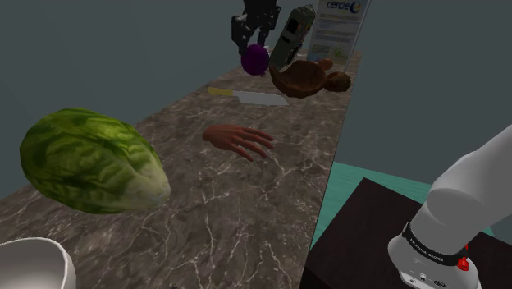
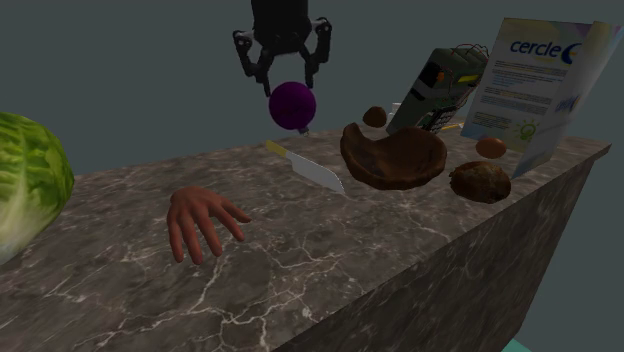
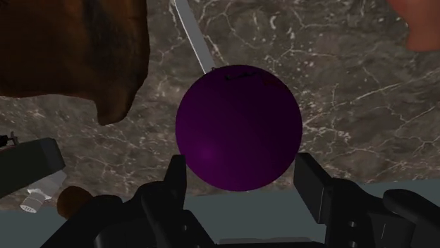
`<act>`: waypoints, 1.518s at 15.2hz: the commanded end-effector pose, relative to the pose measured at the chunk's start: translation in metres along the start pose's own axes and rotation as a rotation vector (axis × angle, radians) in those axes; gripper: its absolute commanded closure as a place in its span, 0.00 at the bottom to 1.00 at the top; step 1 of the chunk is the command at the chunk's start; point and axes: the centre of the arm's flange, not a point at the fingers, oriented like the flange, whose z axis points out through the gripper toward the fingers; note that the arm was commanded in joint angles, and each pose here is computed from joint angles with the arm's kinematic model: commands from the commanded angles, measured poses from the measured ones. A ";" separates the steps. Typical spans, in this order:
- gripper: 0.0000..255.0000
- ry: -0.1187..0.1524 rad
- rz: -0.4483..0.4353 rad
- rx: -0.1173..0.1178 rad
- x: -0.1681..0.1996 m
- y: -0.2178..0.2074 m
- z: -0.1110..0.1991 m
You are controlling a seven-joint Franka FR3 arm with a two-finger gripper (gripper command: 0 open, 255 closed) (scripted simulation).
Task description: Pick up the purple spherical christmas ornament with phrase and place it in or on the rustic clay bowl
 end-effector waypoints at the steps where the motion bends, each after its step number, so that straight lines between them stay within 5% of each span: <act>1: 1.00 0.001 -0.001 0.001 -0.005 0.026 0.003; 14: 1.00 0.001 -0.001 0.001 -0.039 0.198 0.022; 23: 1.00 0.001 -0.001 0.001 -0.060 0.191 0.064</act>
